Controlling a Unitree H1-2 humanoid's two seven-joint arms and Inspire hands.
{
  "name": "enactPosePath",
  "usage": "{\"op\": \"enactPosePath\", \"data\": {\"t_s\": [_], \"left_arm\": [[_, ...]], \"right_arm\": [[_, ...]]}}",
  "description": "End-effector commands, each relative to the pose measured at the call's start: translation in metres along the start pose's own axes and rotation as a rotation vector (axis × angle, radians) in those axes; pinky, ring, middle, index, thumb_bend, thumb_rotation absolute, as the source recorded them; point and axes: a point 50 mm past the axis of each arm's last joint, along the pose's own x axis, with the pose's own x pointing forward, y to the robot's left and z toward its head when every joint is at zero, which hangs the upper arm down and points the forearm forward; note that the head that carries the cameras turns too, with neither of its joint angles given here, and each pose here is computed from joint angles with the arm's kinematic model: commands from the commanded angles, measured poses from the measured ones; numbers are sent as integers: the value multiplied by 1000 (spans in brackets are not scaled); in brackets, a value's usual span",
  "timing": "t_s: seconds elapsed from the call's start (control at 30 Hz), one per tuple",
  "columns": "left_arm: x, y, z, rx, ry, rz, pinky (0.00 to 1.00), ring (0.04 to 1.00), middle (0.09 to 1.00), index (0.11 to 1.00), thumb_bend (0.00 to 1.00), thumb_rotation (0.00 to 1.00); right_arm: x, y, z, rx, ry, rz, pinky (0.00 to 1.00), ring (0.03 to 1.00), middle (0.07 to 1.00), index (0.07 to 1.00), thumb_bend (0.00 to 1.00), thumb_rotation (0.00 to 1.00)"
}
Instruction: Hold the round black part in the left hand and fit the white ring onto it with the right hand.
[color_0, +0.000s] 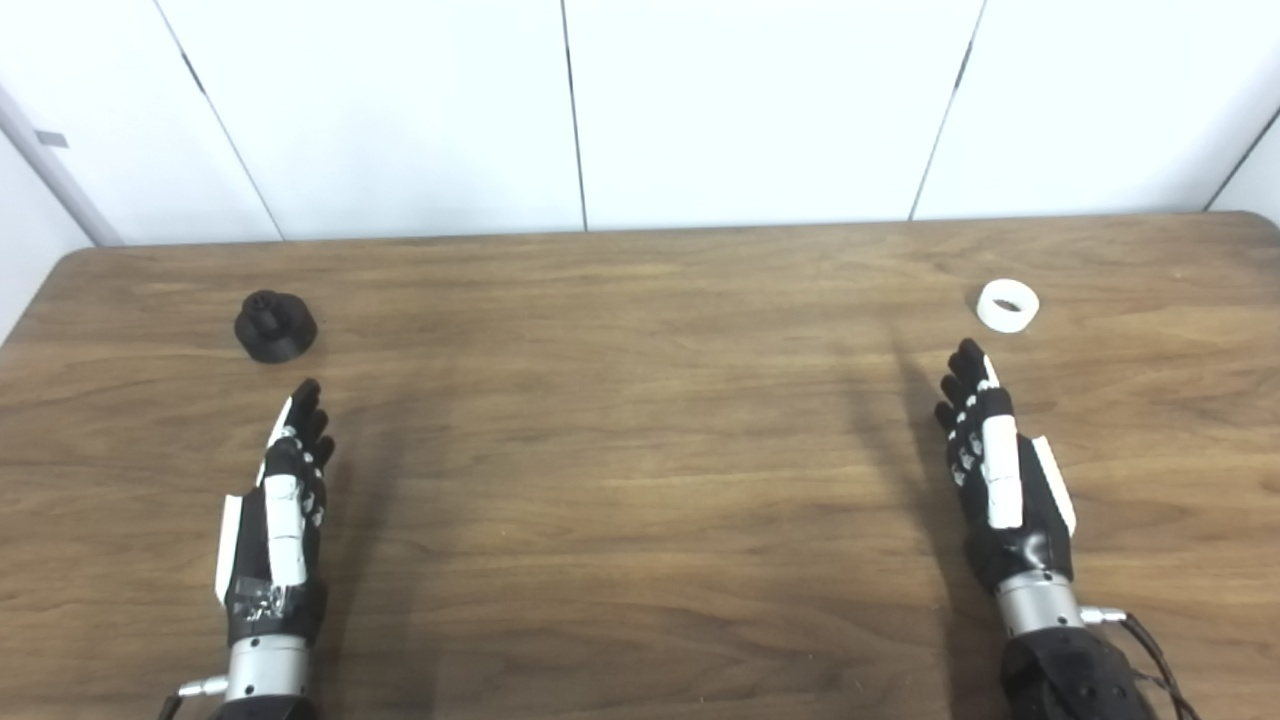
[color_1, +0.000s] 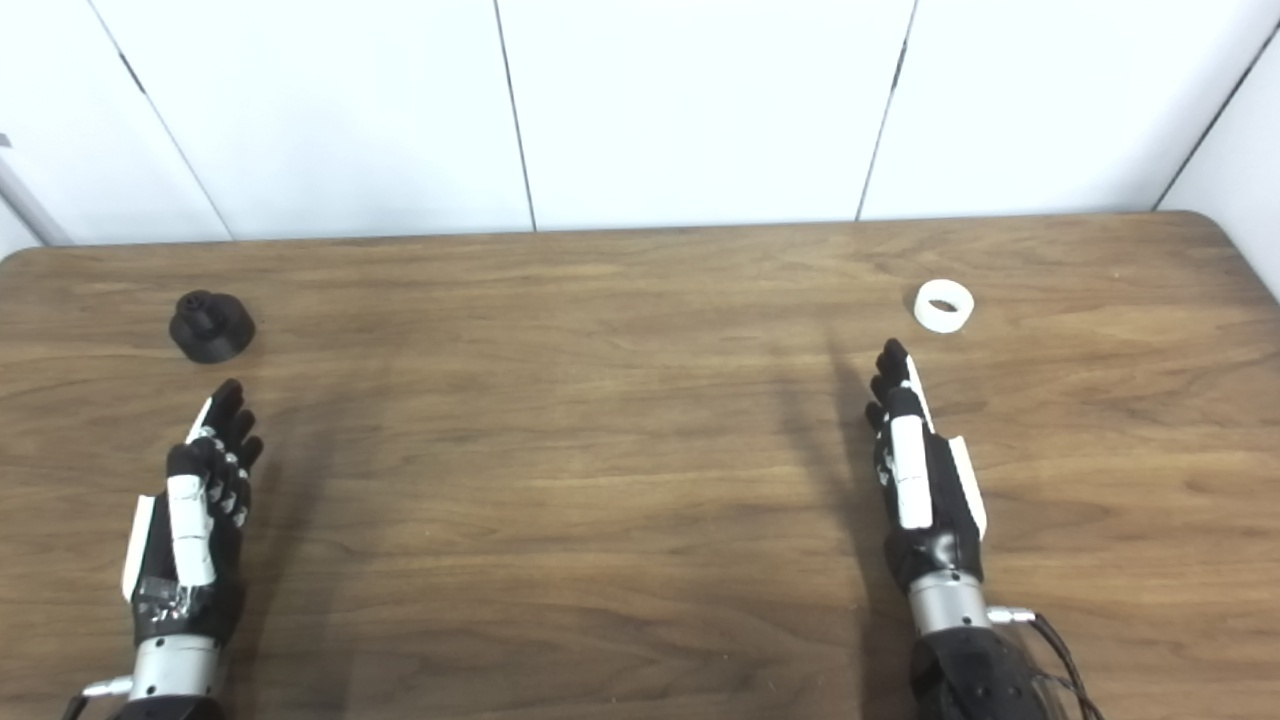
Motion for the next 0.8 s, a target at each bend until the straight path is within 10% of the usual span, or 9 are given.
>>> {"op": "enactPosePath", "data": {"t_s": [0.0, 0.77], "left_arm": [[-8, -1, -5, 3, 17, -7, 1000, 1000, 1000, 963, 633, 955], [-11, -21, -9, 1, 2, 6, 1000, 1000, 982, 941, 620, 949]], "right_arm": [[3, -2, 15, -5, -91, 10, 1000, 1000, 1000, 998, 587, 1000], [-1, -18, 9, -10, -62, 15, 1000, 1000, 1000, 995, 574, 1000]]}}
